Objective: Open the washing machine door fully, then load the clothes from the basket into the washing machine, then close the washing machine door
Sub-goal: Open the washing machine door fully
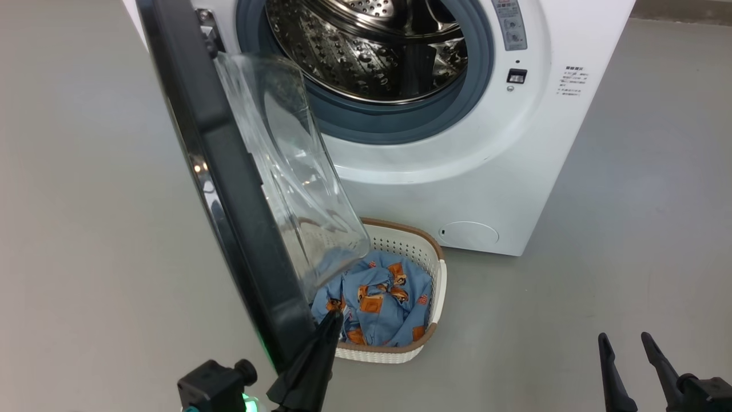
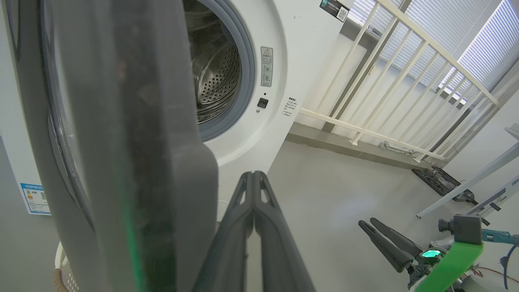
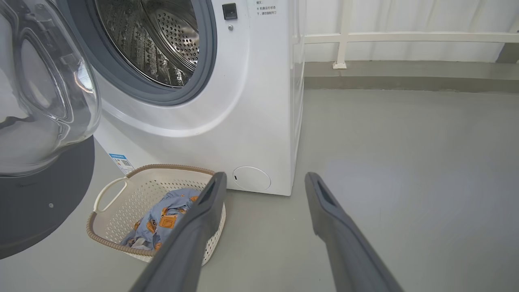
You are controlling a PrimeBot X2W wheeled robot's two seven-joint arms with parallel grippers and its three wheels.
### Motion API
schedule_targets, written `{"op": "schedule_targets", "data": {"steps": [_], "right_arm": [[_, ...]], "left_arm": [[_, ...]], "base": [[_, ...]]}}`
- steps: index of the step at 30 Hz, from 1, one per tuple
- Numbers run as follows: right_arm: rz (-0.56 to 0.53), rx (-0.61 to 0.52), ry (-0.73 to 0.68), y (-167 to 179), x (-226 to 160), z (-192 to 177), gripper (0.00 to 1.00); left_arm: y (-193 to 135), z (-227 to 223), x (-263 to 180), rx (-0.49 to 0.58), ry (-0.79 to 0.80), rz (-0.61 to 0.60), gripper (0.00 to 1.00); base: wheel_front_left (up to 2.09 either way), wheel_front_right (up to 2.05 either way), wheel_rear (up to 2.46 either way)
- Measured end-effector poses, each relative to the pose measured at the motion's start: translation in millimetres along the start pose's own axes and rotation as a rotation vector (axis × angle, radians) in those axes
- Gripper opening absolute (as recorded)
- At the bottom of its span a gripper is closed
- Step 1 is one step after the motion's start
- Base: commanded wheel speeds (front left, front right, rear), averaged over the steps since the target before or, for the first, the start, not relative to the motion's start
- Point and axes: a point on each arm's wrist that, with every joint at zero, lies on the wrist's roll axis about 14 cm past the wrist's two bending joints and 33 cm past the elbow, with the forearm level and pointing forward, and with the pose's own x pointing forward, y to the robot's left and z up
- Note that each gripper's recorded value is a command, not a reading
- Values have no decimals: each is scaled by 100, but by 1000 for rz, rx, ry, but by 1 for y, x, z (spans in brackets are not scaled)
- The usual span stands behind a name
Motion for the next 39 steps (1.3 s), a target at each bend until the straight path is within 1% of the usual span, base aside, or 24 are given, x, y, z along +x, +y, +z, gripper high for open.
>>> {"op": "schedule_targets", "data": {"steps": [4, 11, 26, 31, 39], "right_arm": [[-2, 0, 2, -1, 2, -1, 100], [17, 3, 2, 6, 6, -1, 100], [101, 8, 17, 36, 21, -6, 100], [142, 9, 25, 50, 27, -9, 100], [210, 10, 39, 74, 37, -14, 100]], "left_arm": [[4, -3, -1, 0, 13, 15, 0], [14, 0, -5, -6, 0, 75, 0], [32, 12, -20, -14, -55, 175, 0], [46, 19, -29, -9, -84, 242, 0], [82, 33, -51, 1, -155, 398, 0]], "base": [[0, 0, 0], [0, 0, 0], [0, 0, 0], [0, 0, 0], [0, 0, 0]]}}
